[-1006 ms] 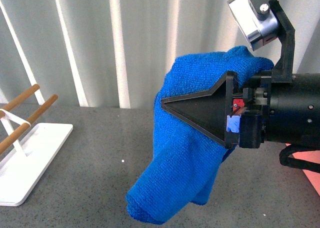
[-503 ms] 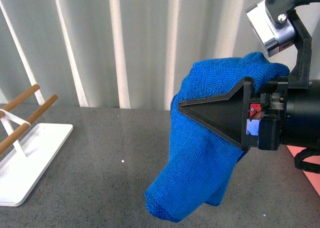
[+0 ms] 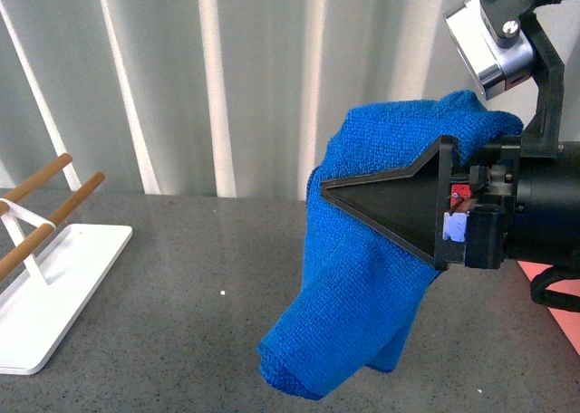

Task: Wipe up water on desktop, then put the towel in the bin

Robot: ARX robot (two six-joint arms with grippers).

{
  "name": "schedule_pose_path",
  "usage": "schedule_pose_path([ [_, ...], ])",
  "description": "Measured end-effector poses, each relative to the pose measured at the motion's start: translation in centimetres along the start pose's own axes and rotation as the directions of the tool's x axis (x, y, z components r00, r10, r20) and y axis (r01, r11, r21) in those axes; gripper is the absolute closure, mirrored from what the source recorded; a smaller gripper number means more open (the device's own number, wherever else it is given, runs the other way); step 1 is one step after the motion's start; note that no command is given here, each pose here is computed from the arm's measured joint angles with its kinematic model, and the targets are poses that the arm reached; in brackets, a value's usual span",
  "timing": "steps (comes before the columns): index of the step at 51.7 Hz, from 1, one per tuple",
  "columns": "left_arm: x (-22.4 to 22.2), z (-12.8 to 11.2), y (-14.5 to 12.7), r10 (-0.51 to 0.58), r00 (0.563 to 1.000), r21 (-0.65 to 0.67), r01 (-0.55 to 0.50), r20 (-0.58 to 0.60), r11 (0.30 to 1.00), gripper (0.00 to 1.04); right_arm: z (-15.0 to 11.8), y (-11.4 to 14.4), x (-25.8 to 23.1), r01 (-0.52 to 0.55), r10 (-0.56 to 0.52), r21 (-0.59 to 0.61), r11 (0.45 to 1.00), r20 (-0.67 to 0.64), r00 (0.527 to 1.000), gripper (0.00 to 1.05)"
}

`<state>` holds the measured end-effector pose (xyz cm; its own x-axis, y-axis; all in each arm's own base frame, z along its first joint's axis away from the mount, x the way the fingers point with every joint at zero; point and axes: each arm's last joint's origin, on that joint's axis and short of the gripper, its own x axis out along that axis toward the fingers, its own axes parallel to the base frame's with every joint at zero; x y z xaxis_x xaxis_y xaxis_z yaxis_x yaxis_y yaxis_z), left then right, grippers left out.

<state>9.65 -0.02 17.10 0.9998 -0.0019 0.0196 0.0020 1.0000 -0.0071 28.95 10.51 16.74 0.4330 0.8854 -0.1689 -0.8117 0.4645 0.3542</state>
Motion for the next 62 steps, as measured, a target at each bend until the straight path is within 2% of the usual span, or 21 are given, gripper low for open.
schedule_pose_path([
  [5,0.0,0.0,0.0,0.000,1.000,-0.001,0.000,0.000,1.000,1.00,-0.4,-0.3,0.0,0.049,-0.049,0.014,0.999,-0.033,0.998,0.98],
  [11,0.0,0.0,0.0,0.000,1.000,0.000,0.000,0.000,1.000,0.82,-1.5,-1.6,0.6,0.206,-0.201,0.023,0.978,-0.133,0.971,0.98],
  [16,0.0,0.0,0.0,0.000,1.000,0.000,0.000,0.000,1.000,0.68,-3.3,-3.5,0.9,0.357,-0.329,0.050,0.933,-0.292,0.898,0.98],
  [21,0.0,0.0,0.0,0.000,1.000,0.000,0.000,0.000,1.000,0.53,-5.6,-5.0,0.5,0.441,-0.376,0.056,0.896,-0.432,0.819,0.98],
  [27,0.0,0.0,0.0,0.000,1.000,0.000,0.000,0.000,1.000,0.29,-8.3,-6.5,0.3,0.473,-0.367,0.061,0.879,-0.546,0.753,0.98],
  [33,0.0,0.0,0.0,0.000,1.000,0.000,0.000,0.000,1.000,0.05,-8.8,-8.0,1.2,0.497,-0.389,0.020,0.868,-0.594,0.704,0.98],
  [41,0.0,0.0,0.0,0.000,1.000,0.001,0.000,0.000,1.000,0.07,-9.6,-11.2,2.8,0.556,-0.427,-0.008,0.831,-0.650,0.629,0.98],
  [52,0.0,0.0,0.0,0.000,1.000,0.002,0.000,0.000,1.000,0.07,-7.9,-14.2,5.7,0.577,-0.462,-0.046,0.816,-0.653,0.600,0.98],
  [62,0.0,0.0,0.0,0.000,1.000,0.002,0.000,0.000,1.000,0.07,-6.4,-15.6,9.2,0.570,-0.483,-0.096,0.816,-0.656,0.580,0.98],
])
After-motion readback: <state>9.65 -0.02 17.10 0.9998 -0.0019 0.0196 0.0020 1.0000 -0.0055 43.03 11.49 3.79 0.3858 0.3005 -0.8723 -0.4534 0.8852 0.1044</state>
